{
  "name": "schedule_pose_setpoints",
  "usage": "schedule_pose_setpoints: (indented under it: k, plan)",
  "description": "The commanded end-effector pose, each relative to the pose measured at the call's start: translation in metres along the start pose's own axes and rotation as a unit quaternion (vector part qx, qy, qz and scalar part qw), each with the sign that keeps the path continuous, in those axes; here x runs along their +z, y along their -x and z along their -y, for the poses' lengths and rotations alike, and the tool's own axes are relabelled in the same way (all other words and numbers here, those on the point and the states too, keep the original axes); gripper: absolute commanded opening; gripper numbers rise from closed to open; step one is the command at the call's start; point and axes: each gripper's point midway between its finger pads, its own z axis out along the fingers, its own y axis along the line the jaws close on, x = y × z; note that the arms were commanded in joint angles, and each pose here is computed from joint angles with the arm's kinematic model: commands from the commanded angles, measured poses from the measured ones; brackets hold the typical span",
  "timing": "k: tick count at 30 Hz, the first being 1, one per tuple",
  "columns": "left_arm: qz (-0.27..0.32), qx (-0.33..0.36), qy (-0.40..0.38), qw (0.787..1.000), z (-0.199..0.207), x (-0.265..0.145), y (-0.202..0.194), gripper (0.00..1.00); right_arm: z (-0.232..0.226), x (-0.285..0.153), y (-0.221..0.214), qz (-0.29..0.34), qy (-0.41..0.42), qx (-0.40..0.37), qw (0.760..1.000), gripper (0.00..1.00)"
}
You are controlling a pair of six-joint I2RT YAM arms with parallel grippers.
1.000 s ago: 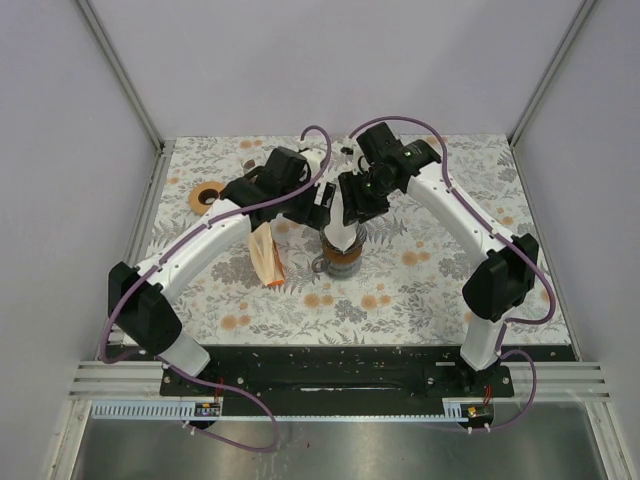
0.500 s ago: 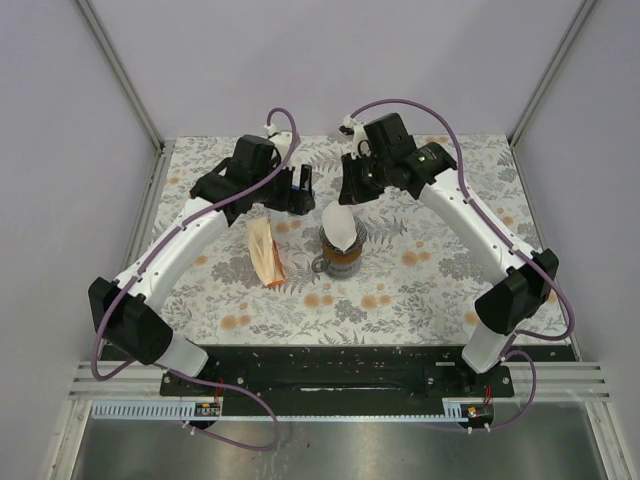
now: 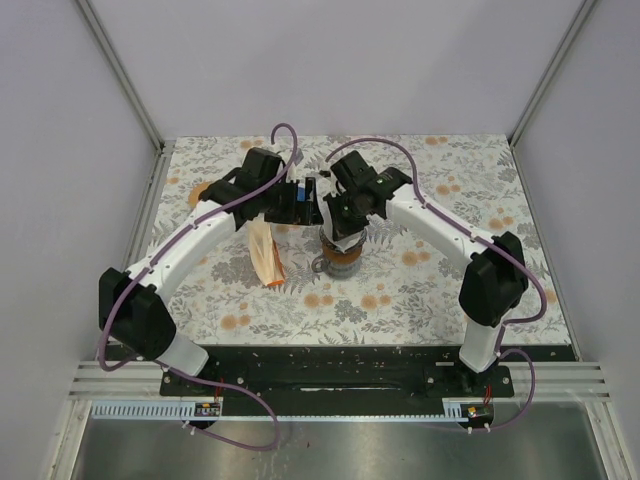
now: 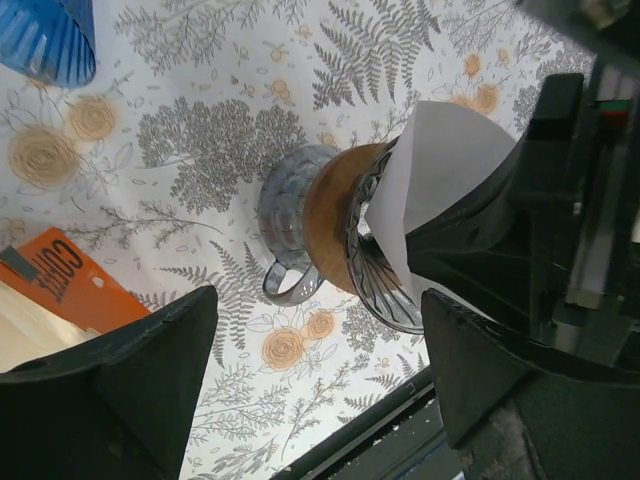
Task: Place the coffee filter in the dripper
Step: Place the coffee filter in the coffee dripper.
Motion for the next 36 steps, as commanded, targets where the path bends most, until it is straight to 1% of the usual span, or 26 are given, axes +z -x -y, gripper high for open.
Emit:
schedule_pose_setpoints:
  k: [1,6,12,19,24,27,29,32,34,35,36]
  plan:
    - [0.000,-0.024,-0.033,0.999,0.010,0.010,-0.001,0.86,0.001,0.009,0.011,0.029,-0.024,0.000,0.999,0.00]
    - [-0.018,-0.036,-0.033,0.999,0.007,0.020,-0.009,0.84,0.004,0.027,0.003,0.011,-0.053,-0.010,0.999,0.00]
    - [-0.023,-0.039,-0.031,0.998,0.004,0.027,-0.013,0.79,0.008,0.040,-0.007,-0.005,-0.056,-0.014,0.998,0.00]
    - [-0.040,-0.048,-0.028,0.998,-0.002,0.038,-0.024,0.63,0.005,0.042,-0.006,-0.001,-0.042,-0.019,0.999,0.00]
    - [-0.039,-0.046,-0.022,0.998,-0.005,0.040,-0.026,0.47,-0.005,0.037,-0.002,0.006,-0.019,-0.029,0.999,0.00]
    - [-0.037,-0.045,-0.023,0.998,-0.004,0.040,-0.025,0.38,-0.009,0.029,0.007,0.021,-0.013,-0.034,0.999,0.00]
    - [-0.036,-0.044,-0.023,0.998,-0.004,0.039,-0.026,0.34,-0.013,0.023,0.014,0.033,-0.008,-0.038,0.999,0.00]
    - [-0.029,-0.038,-0.025,0.999,-0.001,0.035,-0.024,0.32,-0.017,0.014,0.023,0.048,-0.002,-0.046,0.998,0.00]
    - [-0.024,-0.034,-0.025,0.999,0.001,0.033,-0.022,0.26,-0.018,0.009,0.028,0.056,-0.001,-0.051,0.997,0.00]
    - [-0.023,-0.031,-0.024,0.999,0.001,0.033,-0.022,0.26,-0.019,0.006,0.031,0.061,0.000,-0.055,0.997,0.00]
    - [-0.021,-0.031,-0.023,0.999,0.002,0.031,-0.021,0.24,-0.020,0.003,0.033,0.065,0.001,-0.057,0.996,0.02]
